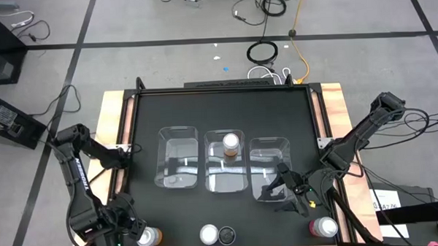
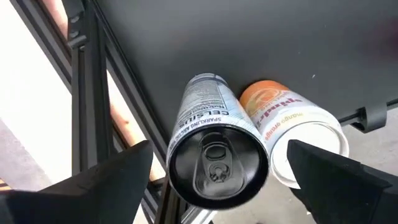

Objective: Sort soda cans
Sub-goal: Put the left white-blue soda can into the left transparent bin

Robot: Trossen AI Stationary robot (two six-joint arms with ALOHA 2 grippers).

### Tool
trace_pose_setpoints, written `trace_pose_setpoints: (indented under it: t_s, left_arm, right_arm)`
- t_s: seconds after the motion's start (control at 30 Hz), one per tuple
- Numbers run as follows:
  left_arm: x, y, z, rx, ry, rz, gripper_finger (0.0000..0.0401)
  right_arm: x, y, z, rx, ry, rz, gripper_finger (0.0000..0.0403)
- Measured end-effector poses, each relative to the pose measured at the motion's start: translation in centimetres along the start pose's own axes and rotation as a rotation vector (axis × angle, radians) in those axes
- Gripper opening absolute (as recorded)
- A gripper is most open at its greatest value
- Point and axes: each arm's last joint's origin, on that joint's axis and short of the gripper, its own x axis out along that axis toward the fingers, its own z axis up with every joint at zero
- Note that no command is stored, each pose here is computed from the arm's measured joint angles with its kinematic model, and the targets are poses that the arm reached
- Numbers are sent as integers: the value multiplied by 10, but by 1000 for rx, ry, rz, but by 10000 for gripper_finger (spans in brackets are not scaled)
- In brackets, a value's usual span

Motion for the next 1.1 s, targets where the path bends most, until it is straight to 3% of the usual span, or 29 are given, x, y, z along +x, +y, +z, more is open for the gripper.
trace_pose_setpoints:
  t_s: [0.43, 1.1]
  left_arm:
    - [31, 2, 1, 3, -5, 17, 380]
    - [31, 5, -5, 29, 19, 7, 379]
  right_arm:
    - [0, 0, 0, -1, 2, 2, 370]
    - [0, 0, 0, -4, 3, 2, 370]
